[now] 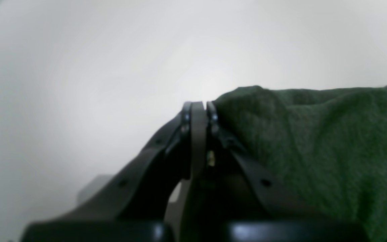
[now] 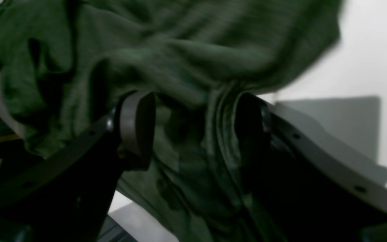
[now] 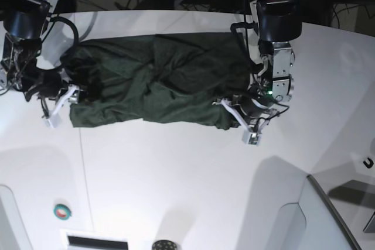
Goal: Layout the t-shirt on the table in an organized manner, then fold the t-shirt properly
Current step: 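Grasp opposite ends of the folded shirt with both grippers, then lift the shirt end with the right gripper and fold it over, then grasp the folded shirt edge with the right gripper and lift it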
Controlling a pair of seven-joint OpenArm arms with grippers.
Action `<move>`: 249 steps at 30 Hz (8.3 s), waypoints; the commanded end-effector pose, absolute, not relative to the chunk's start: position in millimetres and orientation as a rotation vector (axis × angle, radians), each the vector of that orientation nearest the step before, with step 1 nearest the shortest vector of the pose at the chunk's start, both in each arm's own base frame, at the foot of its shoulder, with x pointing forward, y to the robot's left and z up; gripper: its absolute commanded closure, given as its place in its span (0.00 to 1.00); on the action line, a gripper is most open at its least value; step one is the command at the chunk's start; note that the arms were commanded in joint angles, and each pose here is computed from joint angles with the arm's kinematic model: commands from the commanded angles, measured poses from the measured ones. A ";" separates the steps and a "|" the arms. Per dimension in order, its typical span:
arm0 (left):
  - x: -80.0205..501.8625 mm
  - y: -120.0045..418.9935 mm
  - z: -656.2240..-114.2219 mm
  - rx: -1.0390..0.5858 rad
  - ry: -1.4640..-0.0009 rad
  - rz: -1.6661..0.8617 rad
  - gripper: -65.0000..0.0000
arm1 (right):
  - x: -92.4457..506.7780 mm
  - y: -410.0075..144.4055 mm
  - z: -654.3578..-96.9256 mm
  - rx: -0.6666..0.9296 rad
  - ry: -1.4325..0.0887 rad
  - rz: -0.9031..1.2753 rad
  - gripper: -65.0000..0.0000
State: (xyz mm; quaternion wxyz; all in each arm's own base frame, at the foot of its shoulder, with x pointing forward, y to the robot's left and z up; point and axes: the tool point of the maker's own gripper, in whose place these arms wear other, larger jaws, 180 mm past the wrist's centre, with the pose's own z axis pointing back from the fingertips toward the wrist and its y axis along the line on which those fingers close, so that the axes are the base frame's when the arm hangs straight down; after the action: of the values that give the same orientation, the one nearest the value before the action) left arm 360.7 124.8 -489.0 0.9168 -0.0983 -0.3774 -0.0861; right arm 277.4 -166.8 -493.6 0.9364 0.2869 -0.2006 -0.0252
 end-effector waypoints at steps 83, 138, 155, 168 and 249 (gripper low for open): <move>252.0 157.9 -477.1 -0.072 -0.758 -0.306 1.00 | 274.5 129.3 -421.9 0.588 -0.481 0.362 0.97; 96.6 369.4 -428.0 0.374 -0.594 -0.136 1.00 | 239.9 33.6 -430.6 0.429 -0.532 0.340 1.00; 96.2 369.5 -428.4 0.373 -0.593 -0.135 1.00 | 210.5 103.9 -415.4 0.531 -0.478 0.511 1.00; 85.2 372.6 -438.7 0.364 -0.561 -0.112 1.00 | 229.2 107.2 -374.1 0.525 -0.544 0.432 0.87; 78.4 373.7 -444.0 0.359 -0.543 -0.099 1.00 | 306.9 104.7 -401.8 0.473 -0.554 0.294 0.95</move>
State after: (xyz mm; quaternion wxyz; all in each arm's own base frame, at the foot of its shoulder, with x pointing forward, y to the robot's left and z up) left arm 75.2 366.1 -452.8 0.9516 0.1645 -0.2557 -0.0444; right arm 295.4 97.1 -418.1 0.9337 0.2186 -0.2464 0.1406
